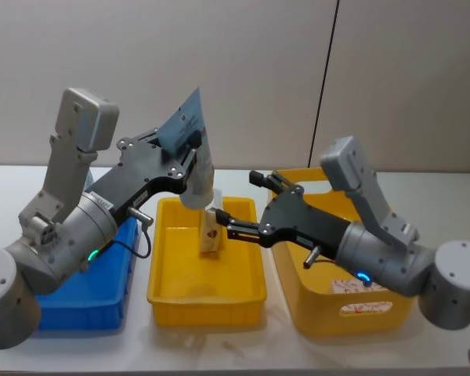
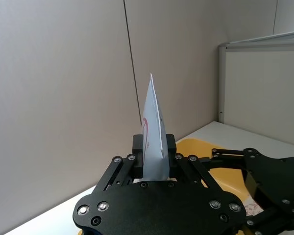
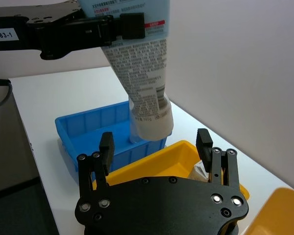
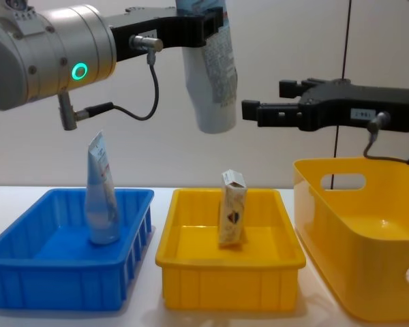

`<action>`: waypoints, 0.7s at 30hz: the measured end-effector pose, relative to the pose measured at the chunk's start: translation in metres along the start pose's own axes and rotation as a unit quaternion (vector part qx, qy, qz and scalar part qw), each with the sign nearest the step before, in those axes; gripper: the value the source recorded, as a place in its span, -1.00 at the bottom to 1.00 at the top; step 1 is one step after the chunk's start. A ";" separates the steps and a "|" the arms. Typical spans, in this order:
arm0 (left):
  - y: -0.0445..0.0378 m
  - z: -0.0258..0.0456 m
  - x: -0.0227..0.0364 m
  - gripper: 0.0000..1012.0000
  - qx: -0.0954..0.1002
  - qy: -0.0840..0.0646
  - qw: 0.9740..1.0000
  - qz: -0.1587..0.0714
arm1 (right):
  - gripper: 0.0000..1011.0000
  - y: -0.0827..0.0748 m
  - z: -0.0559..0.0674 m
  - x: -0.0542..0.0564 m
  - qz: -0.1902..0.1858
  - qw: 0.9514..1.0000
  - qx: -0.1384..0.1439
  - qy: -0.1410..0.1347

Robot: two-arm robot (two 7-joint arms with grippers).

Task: Bimanual collaborative sorting of washing and personal care products

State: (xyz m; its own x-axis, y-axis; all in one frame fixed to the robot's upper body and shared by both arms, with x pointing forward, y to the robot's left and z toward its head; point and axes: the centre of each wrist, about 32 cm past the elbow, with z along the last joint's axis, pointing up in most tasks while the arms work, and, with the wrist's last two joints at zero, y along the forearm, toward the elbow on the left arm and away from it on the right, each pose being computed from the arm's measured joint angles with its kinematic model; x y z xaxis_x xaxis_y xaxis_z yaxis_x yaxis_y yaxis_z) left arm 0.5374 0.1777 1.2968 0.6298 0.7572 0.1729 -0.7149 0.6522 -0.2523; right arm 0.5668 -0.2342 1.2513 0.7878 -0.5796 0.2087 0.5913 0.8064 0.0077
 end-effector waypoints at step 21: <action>-0.0006 0.0009 -0.0010 -0.55 -0.002 0.000 1.000 -0.008 | 0.98 0.035 0.018 0.019 0.040 0.998 -0.027 -0.026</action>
State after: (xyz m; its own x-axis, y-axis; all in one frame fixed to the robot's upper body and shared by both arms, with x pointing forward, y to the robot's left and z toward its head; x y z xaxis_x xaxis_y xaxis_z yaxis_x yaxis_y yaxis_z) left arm 0.5370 0.1766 1.2976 0.6411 0.7466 0.1775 -0.7034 0.6642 -0.2531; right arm 0.5992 -0.2152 1.2736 0.8239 -0.5049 0.2573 0.5359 0.8419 -0.0639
